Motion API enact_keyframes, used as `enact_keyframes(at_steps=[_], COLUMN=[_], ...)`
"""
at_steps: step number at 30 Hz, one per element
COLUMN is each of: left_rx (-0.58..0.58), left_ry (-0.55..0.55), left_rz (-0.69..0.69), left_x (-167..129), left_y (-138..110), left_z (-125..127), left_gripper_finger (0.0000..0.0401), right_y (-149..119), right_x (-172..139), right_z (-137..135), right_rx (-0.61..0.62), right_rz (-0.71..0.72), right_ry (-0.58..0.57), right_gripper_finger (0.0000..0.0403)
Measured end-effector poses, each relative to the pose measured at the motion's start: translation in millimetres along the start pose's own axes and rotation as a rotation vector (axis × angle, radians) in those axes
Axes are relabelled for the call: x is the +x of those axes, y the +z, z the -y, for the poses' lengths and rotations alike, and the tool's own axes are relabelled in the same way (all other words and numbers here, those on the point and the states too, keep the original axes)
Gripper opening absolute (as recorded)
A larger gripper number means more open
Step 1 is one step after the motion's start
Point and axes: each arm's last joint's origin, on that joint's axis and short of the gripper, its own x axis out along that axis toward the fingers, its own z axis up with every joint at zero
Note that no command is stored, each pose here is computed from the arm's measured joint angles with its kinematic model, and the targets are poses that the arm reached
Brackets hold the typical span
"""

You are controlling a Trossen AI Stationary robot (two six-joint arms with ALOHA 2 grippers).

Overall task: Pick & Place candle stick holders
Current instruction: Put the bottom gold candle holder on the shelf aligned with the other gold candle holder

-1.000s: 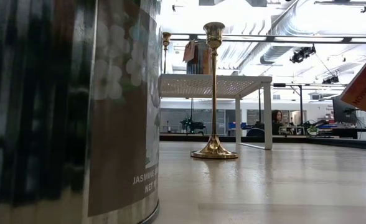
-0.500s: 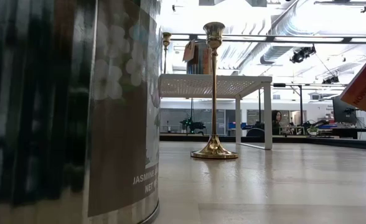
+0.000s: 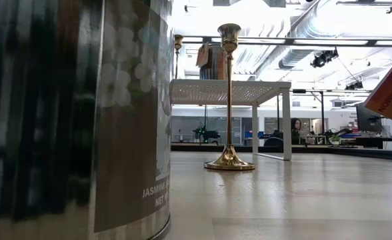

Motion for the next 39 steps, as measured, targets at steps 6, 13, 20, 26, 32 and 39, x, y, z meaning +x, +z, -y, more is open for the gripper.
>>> enact_keyframes(at_steps=[6,13,20,26,32,39], left_rx=[0.000,-0.002,-0.002,0.004,0.086,0.105], left_ry=[0.000,0.001,0.001,0.009,0.020,0.024], left_rz=[0.004,0.004,0.003,-0.074,-0.125,-0.101], left_x=[0.9,0.9,0.9,1.0,4.9,1.2], left_y=[0.0,-0.1,-0.1,-2.5,-4.7,-1.3], left_z=[0.8,0.8,0.8,1.8,5.6,5.1], left_gripper_finger=[0.0252,0.0211,0.0165,0.0135,0.0135,0.0135], right_y=[-0.6,-0.6,-1.0,-1.0,-0.8,-0.5], right_x=[0.0,0.0,0.0,-0.1,-0.1,-0.1], right_z=[-0.5,-0.6,-1.1,-1.9,-1.9,-1.9], right_rx=[0.001,0.008,0.027,0.028,0.027,0.027], right_rz=[-0.006,-0.007,-0.011,-0.011,-0.009,-0.006], right_ry=[0.019,0.020,0.038,0.064,0.064,0.062], right_gripper_finger=[0.0385,0.0385,0.0385,0.0385,0.0385,0.0385])
